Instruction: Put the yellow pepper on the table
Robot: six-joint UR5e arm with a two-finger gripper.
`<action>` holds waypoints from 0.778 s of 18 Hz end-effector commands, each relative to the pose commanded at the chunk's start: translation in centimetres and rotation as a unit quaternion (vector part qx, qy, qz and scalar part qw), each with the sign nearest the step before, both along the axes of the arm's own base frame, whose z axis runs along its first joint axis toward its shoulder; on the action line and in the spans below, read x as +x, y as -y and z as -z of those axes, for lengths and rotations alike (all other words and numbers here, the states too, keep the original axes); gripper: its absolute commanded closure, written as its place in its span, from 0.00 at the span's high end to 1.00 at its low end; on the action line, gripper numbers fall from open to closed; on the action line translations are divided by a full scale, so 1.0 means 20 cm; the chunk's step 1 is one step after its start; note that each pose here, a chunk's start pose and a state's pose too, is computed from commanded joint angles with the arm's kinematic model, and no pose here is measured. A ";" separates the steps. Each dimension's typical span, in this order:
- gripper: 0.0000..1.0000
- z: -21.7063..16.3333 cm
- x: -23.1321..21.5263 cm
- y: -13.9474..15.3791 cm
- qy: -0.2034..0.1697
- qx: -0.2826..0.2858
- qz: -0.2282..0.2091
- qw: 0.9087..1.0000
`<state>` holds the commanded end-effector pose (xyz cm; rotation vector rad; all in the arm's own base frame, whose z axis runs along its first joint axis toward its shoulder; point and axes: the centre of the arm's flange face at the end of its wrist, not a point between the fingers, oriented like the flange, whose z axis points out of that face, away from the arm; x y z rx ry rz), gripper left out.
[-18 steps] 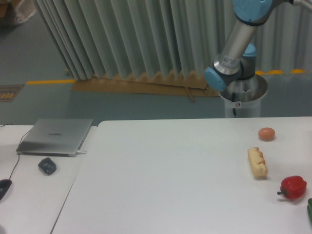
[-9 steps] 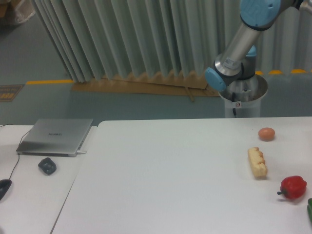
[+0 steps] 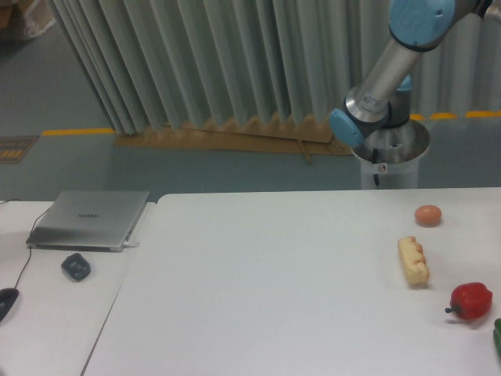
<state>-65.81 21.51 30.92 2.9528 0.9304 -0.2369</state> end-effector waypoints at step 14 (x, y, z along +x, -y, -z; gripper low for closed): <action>0.49 -0.14 0.95 -0.93 0.166 -0.001 0.186 0.969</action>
